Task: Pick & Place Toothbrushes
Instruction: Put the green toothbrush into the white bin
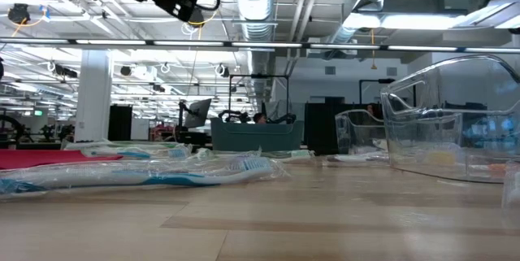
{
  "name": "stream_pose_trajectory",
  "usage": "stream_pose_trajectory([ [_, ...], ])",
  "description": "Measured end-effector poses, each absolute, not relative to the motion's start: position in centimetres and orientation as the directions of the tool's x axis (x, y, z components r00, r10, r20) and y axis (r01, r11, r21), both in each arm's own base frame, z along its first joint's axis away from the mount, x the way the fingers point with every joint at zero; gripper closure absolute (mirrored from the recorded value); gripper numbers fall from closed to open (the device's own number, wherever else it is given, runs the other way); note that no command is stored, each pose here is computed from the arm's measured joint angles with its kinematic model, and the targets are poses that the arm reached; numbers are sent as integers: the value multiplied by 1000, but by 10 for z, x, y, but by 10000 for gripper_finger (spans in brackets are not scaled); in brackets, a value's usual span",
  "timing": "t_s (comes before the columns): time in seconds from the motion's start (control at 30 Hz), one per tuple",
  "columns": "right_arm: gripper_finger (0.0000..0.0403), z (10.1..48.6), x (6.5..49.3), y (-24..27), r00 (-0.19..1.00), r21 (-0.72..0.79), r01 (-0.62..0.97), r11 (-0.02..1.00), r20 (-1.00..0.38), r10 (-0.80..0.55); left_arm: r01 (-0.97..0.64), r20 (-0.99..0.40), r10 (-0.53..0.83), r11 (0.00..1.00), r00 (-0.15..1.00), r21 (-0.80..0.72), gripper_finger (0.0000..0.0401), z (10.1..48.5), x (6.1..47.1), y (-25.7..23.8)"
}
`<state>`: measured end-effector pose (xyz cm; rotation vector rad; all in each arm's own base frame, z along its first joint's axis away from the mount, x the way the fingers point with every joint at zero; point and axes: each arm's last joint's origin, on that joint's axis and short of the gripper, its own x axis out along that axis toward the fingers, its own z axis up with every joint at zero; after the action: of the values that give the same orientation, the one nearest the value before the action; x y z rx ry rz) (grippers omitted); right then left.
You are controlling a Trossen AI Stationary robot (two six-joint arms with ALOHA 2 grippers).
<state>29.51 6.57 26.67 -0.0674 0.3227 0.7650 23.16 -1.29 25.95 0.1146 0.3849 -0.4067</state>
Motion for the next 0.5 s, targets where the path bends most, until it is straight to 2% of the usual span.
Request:
stream_pose_trajectory([
  [0.23, 143, 275, 292, 34, 702, -57, -692, 720, -286, 652, 113, -448, -77, 992, 891, 55, 298, 255, 231, 9],
  [0.5, 143, 286, 297, -11, 828, -166, -558, 813, -184, 530, -233, -606, 271, 962, 748, 143, 298, 239, 218, 39],
])
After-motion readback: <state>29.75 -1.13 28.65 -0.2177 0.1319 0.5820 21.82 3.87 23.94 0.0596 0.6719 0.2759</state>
